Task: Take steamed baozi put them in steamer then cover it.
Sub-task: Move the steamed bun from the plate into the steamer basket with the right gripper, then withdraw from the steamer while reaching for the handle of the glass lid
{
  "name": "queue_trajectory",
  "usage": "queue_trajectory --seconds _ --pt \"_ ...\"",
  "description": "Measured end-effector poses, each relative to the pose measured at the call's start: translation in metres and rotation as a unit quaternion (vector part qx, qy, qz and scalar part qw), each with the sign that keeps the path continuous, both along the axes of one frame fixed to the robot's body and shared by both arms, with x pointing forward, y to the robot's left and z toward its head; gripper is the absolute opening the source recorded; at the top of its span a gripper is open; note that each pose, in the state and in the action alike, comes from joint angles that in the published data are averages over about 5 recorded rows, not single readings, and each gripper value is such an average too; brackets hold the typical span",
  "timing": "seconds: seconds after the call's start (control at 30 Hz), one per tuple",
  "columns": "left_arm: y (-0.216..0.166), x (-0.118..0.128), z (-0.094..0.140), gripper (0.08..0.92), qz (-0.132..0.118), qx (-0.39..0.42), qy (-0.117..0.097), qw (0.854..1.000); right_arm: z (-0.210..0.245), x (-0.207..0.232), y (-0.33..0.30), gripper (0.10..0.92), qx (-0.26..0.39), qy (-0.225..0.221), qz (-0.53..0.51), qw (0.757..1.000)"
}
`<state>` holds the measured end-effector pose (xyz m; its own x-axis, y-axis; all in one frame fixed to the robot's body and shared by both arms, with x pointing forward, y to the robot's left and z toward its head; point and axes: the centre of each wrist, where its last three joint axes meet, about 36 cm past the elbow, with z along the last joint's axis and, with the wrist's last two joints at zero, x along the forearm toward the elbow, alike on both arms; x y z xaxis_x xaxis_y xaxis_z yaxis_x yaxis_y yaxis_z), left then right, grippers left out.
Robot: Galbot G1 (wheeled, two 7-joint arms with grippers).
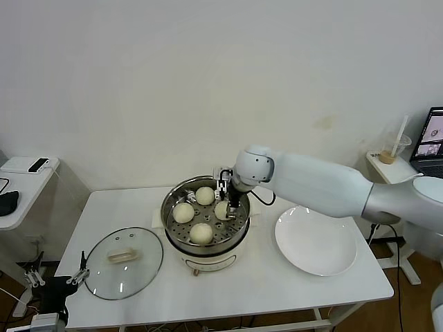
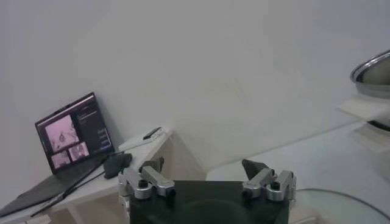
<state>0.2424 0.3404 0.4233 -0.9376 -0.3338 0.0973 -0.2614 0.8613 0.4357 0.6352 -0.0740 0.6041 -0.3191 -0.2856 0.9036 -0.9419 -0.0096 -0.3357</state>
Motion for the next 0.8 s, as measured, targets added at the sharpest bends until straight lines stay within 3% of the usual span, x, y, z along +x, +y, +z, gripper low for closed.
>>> queue_trajectory --seconds 0.23,0.47,0.63,0.8 --pt "0.0 0.0 0.0 0.823 0.002 -0.002 -0.001 1.0 0.023 -0.015 -0.017 0.823 0.036 -0.034 0.0 0.999" --pt "-0.002 0.0 -0.002 0.823 0.004 -0.005 -0.003 1.0 0.007 -0.042 -0.041 0.823 0.095 -0.126 -0.012 0.987" --pt "-0.004 -0.001 -0.002 0.823 0.004 -0.006 -0.006 1.0 -0.026 -0.068 -0.057 0.823 0.186 -0.195 -0.021 0.963" --pt "-0.007 -0.002 -0.004 0.823 0.005 -0.006 -0.007 1.0 -0.064 -0.089 -0.075 0.823 0.287 -0.251 -0.046 0.923"
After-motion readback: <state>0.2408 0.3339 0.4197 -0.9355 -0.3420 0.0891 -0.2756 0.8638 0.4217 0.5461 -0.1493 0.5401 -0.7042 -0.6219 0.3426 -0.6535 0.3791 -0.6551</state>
